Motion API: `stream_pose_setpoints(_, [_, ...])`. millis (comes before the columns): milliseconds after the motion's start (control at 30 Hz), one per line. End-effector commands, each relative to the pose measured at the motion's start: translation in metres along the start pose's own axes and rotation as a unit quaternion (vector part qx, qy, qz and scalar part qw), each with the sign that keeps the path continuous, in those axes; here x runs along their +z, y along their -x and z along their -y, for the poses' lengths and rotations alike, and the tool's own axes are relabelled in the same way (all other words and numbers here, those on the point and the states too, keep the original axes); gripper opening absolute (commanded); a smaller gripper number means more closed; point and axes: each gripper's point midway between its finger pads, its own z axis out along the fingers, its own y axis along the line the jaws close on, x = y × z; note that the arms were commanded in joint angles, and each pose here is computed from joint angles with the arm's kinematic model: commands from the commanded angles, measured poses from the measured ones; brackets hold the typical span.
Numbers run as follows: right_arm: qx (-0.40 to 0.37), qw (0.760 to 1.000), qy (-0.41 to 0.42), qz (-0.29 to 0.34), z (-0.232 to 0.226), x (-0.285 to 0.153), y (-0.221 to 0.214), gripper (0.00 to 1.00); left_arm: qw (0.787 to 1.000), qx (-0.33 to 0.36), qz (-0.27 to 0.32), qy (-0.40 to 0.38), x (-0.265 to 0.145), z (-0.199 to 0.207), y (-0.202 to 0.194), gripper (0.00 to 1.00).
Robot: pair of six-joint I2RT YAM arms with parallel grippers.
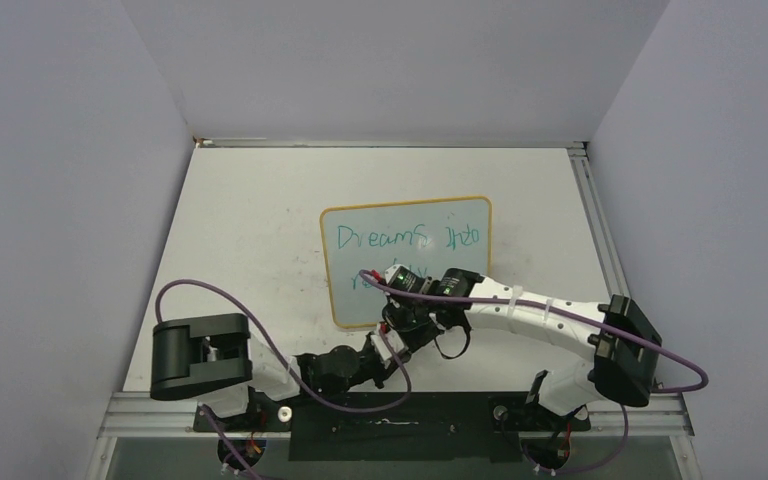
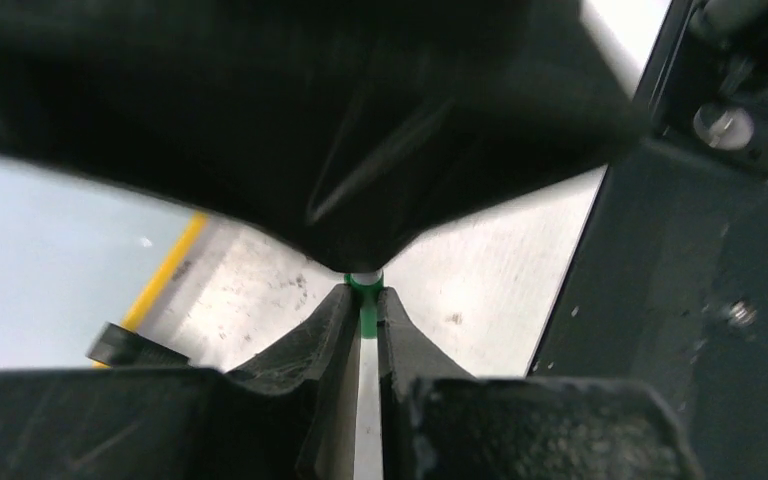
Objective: Write a sentence on the whiteboard
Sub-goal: Close the whiteboard marker at the corner of the board, then place the whiteboard marker at the center of the board.
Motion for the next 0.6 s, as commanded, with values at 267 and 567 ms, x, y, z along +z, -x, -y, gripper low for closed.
stream_pose_setpoints(267, [0.118, 0.966, -0.094, 0.210, 0.093, -0.092, 0.071, 0.86, 0.997, -0.033, -0.056, 0.034, -0.014, -0.007, 0.017, 0.06])
stream_pose_setpoints(567, [0.166, 0.908, -0.142, 0.357, 0.141, -0.142, 0.097, 0.99, 0.994, -0.063, -0.069, 0.050, -0.014, -0.016, 0.023, 0.42])
